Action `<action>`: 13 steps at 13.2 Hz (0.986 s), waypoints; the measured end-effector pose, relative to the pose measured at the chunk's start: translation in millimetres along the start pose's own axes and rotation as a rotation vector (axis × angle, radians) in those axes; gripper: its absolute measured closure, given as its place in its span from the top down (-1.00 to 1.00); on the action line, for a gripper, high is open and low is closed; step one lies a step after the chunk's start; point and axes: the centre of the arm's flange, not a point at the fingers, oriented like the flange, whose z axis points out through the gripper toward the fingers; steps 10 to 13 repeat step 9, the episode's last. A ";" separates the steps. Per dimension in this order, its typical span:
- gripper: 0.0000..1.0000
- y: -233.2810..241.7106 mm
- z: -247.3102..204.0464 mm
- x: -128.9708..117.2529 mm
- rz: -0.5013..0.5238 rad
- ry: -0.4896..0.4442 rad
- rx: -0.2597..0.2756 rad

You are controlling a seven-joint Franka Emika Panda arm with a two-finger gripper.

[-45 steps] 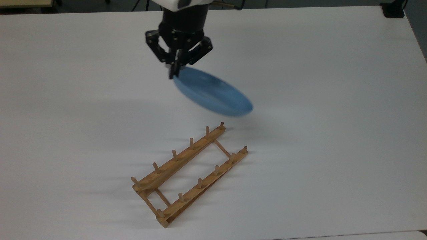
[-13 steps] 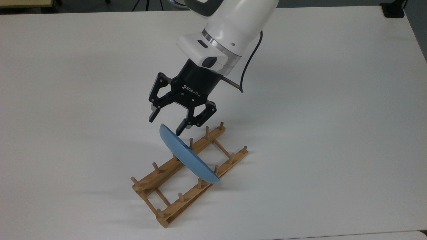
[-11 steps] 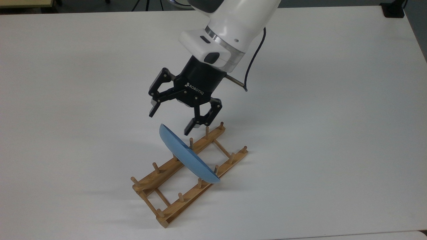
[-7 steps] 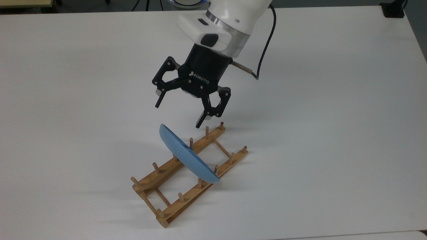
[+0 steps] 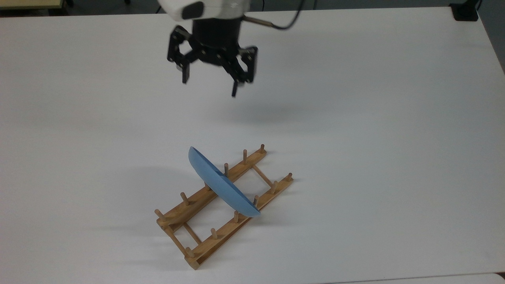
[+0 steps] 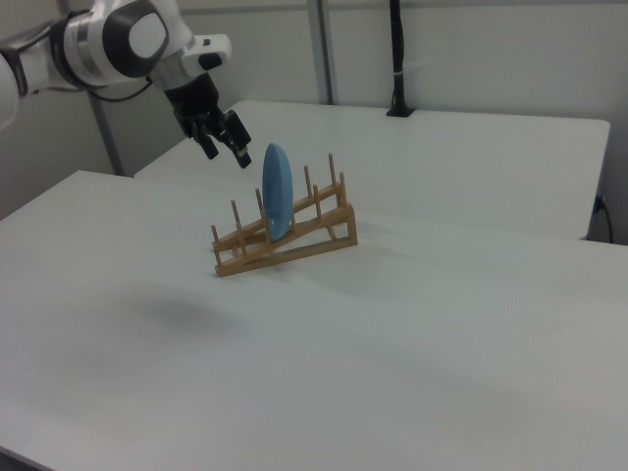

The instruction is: Place plate in plate rack

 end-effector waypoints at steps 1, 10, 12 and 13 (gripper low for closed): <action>1.00 15.8 -2.8 -6.2 -0.031 -0.054 0.013; 1.00 92.5 -21.0 -66.9 -0.141 -0.284 0.042; 1.00 92.5 -21.0 -66.9 -0.141 -0.284 0.042; 1.00 92.5 -21.0 -66.9 -0.141 -0.284 0.042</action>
